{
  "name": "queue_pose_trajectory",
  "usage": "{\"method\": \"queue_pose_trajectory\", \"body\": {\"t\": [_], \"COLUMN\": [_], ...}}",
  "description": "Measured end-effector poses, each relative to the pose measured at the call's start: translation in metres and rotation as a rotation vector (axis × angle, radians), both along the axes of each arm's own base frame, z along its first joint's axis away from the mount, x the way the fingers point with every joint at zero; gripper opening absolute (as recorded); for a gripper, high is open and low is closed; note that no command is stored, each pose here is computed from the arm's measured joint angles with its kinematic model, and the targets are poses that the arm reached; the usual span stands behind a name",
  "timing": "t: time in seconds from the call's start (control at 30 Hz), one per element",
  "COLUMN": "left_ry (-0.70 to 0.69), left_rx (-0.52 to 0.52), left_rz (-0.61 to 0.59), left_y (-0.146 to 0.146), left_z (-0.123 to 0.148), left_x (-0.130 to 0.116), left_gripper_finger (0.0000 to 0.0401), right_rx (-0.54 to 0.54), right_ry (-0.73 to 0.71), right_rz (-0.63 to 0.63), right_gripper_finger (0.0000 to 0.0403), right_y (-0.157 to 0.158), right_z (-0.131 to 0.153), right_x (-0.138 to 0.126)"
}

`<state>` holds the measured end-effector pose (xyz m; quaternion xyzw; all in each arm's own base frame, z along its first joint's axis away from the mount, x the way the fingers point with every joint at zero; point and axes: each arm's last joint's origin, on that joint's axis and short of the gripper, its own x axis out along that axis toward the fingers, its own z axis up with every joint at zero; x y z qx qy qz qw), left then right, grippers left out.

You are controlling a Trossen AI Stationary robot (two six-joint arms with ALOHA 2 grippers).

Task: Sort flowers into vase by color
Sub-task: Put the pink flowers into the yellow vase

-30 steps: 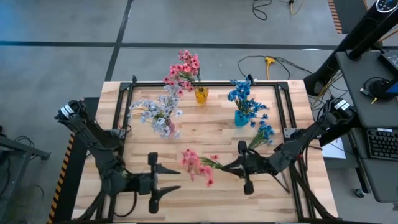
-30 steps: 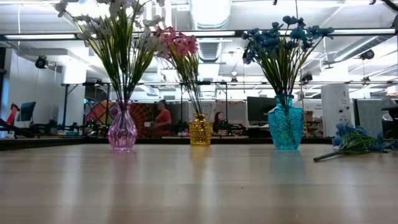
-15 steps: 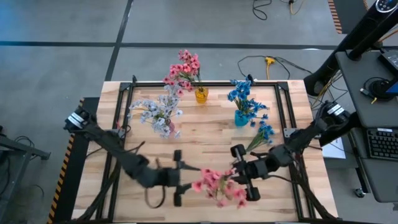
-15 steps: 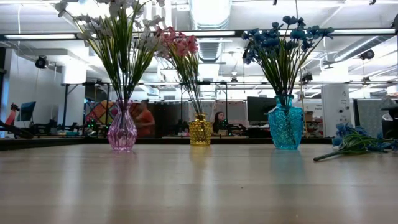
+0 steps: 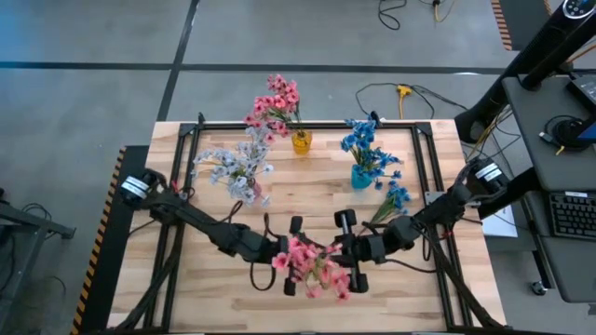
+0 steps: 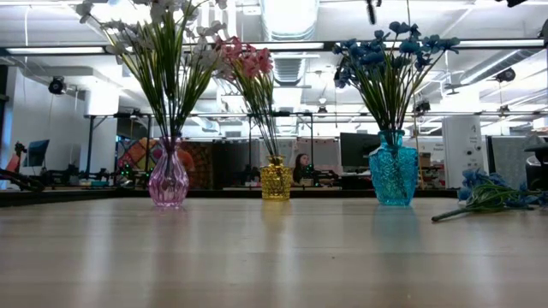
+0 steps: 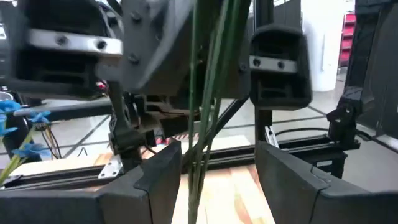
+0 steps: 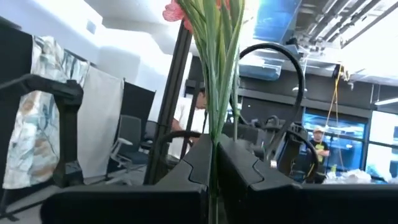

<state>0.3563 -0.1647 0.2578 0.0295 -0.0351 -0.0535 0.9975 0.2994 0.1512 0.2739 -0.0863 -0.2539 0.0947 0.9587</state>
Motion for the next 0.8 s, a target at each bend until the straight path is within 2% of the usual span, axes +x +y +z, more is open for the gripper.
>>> {"method": "queue_pose_trajectory", "body": {"t": [0.17, 0.27, 0.37, 0.47, 0.53, 0.8], "left_ry": [0.0, 0.002, 0.008, 0.035, 0.05, 0.086], "left_rx": [0.0, 0.01, 0.019, 0.017, 0.01, 0.013], "left_rz": [0.009, 0.011, 0.012, 0.018, 0.018, 0.043], "left_y": [0.0015, 0.0023, 0.0024, 0.0025, 0.0027, 0.0035], "left_z": [-0.0006, -0.001, -0.0012, -0.0037, -0.0044, -0.0012], "left_x": [0.0046, 0.0048, 0.0045, 0.0044, 0.0041, -0.0004], "left_gripper_finger": [0.0182, 0.0162, 0.0112, 0.0038, 0.0012, 0.0007], "right_rx": [-0.029, -0.04, -0.041, 0.0, 0.021, 0.053], "right_ry": [-0.022, -0.031, -0.026, -0.015, -0.001, 0.051], "right_rz": [-0.02, -0.01, -0.009, 0.002, 0.0, 0.024], "right_gripper_finger": [0.0013, 0.0013, 0.0013, 0.0013, 0.0013, 0.0017], "right_y": [0.0027, 0.0045, 0.0049, 0.0044, 0.0039, 0.0033], "right_z": [0.0035, 0.005, 0.005, 0.0054, 0.0046, 0.005], "right_x": [0.0059, 0.0084, 0.0092, 0.0087, 0.0087, 0.0078]}}
